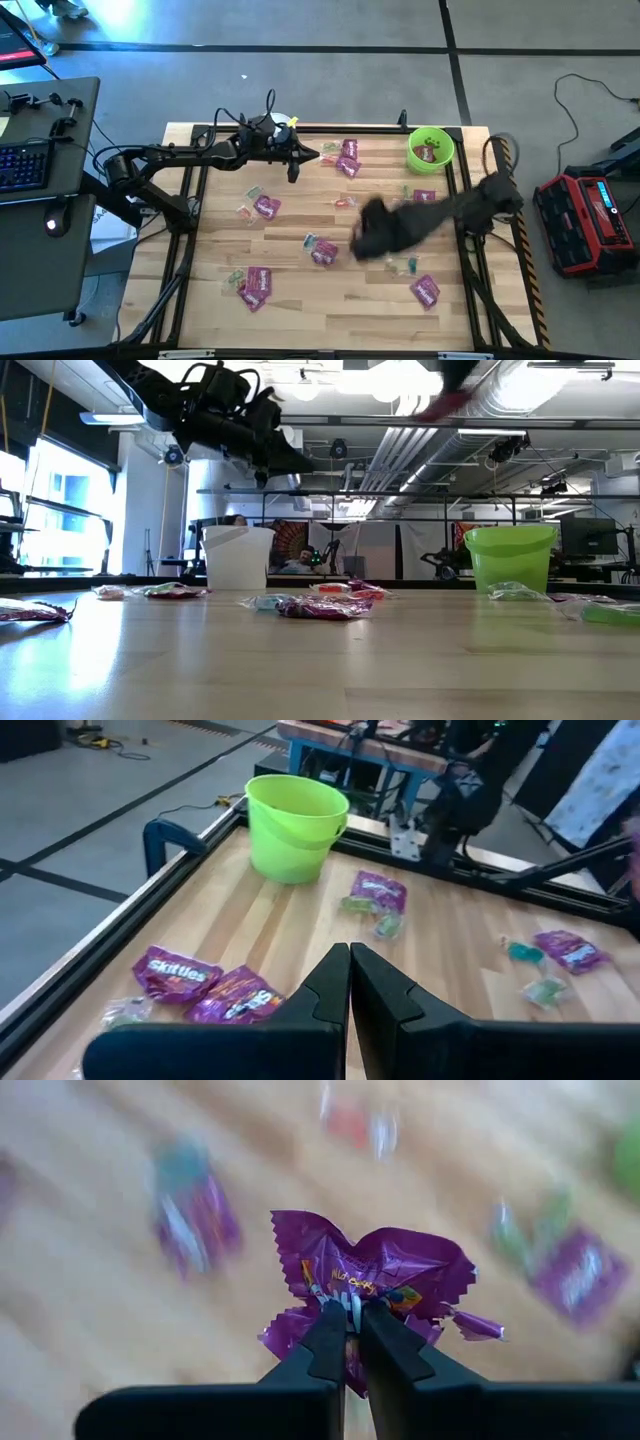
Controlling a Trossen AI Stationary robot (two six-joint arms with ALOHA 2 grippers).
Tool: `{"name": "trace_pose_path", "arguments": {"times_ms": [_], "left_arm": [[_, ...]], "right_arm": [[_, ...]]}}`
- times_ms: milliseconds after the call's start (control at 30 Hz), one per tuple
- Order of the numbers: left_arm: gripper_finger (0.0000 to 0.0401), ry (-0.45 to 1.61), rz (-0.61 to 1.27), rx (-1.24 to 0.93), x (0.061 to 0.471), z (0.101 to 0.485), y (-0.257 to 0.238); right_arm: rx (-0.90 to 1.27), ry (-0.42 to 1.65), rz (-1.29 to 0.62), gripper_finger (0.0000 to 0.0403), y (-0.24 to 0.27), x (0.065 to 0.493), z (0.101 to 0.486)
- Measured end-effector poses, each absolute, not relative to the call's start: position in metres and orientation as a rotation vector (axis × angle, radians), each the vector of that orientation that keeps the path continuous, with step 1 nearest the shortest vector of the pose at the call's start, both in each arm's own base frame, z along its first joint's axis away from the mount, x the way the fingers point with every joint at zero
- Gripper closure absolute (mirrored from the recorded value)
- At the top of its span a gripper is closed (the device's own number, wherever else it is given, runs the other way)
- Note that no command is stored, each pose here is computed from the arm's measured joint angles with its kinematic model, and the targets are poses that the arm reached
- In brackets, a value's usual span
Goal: Sort candy by brand, put in halloween buckets
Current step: Put the violet candy into the green bucket
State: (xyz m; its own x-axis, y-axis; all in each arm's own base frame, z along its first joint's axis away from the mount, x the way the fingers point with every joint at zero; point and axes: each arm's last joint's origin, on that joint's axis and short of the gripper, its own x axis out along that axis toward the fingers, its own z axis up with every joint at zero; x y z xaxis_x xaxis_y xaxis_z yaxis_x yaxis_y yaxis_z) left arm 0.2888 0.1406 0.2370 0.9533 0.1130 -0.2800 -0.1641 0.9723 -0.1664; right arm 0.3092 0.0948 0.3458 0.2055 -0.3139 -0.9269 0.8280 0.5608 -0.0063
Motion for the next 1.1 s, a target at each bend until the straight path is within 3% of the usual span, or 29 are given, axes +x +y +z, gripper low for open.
{"name": "trace_pose_path", "arguments": {"times_ms": [200, 600, 833, 1100], "left_arm": [[0.0398, 0.274, 0.136, -0.197, 0.289, 0.237, 0.140], [0.0398, 0.253, 0.144, -0.180, 0.289, 0.239, 0.141], [0.0398, 0.253, 0.161, -0.177, 0.289, 0.239, 0.141], [0.0398, 0.253, 0.163, -0.178, 0.289, 0.239, 0.141]], "right_arm": [[0.585, 0.850, -1.162, 0.0400, -0.008, 0.295, 0.373], [0.621, 0.888, -1.589, 0.0402, -0.148, 0.228, 0.365], [0.834, 0.939, -1.602, 0.0403, -0.183, 0.202, 0.319], [1.043, 0.961, -1.643, 0.0403, -0.190, 0.181, 0.269]]}}
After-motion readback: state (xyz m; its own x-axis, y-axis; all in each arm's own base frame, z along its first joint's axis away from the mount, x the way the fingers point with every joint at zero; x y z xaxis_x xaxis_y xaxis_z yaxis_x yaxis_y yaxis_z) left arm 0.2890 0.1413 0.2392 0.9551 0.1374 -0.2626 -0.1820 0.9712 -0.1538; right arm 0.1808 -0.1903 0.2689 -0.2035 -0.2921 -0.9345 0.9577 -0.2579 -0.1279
